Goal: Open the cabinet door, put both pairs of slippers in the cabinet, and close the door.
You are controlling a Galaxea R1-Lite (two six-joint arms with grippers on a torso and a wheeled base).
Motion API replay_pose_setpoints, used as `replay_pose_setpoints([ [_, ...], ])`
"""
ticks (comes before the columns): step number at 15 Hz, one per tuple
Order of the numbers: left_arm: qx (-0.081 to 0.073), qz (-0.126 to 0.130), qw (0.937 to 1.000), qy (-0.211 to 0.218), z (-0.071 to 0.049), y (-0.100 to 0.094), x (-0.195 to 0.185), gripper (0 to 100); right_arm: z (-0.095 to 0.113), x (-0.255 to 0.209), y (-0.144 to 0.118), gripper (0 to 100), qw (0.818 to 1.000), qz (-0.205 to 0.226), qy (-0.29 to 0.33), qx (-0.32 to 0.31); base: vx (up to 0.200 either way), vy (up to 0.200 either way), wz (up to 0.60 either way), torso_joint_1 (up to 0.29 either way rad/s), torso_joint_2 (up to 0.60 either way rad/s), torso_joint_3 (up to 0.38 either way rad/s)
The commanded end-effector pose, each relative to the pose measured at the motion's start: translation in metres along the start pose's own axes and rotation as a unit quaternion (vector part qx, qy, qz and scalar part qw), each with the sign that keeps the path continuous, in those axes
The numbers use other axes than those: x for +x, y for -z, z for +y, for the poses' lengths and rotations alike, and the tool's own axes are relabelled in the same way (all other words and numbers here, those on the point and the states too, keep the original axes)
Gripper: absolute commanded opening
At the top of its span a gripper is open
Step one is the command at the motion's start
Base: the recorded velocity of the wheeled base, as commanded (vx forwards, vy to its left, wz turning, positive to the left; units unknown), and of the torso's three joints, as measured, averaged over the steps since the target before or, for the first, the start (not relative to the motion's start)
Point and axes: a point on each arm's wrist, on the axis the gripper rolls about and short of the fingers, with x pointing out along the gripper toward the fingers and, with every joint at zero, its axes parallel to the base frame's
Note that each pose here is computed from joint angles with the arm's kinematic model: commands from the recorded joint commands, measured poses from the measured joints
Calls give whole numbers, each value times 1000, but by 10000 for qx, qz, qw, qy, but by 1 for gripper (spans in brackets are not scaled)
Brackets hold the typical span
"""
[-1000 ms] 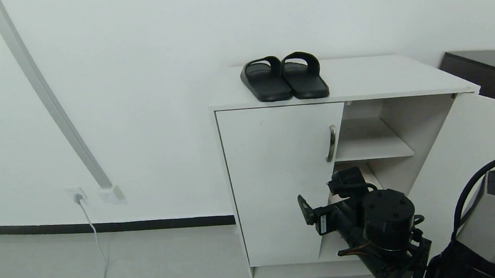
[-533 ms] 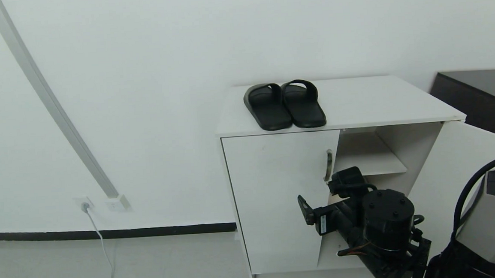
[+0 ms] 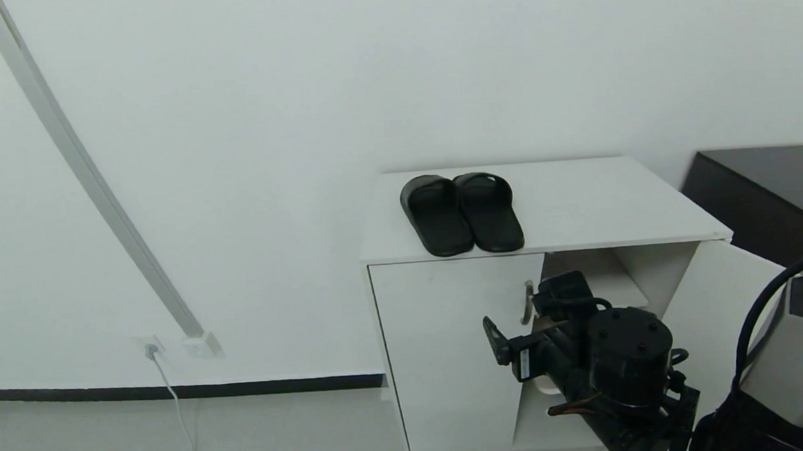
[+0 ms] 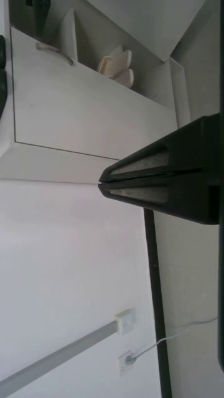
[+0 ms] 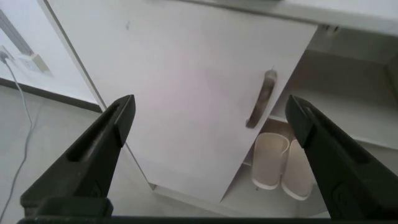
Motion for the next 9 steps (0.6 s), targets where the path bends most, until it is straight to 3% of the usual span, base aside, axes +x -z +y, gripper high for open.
replay_pose_setpoints([
  [1,3,7,10000,-1,0,0,0,0,0,0,0,100,10000,-2,-1,1,0,0,0,251,-579,-334],
  [5,3,7,10000,-1,0,0,0,0,0,1,2,100,10000,18,0,-10,0,0,0,267,-592,-333],
  [9,3,7,10000,-1,0,0,0,0,1,1,2,100,10000,18,-8,-11,0,0,0,195,-429,-229],
])
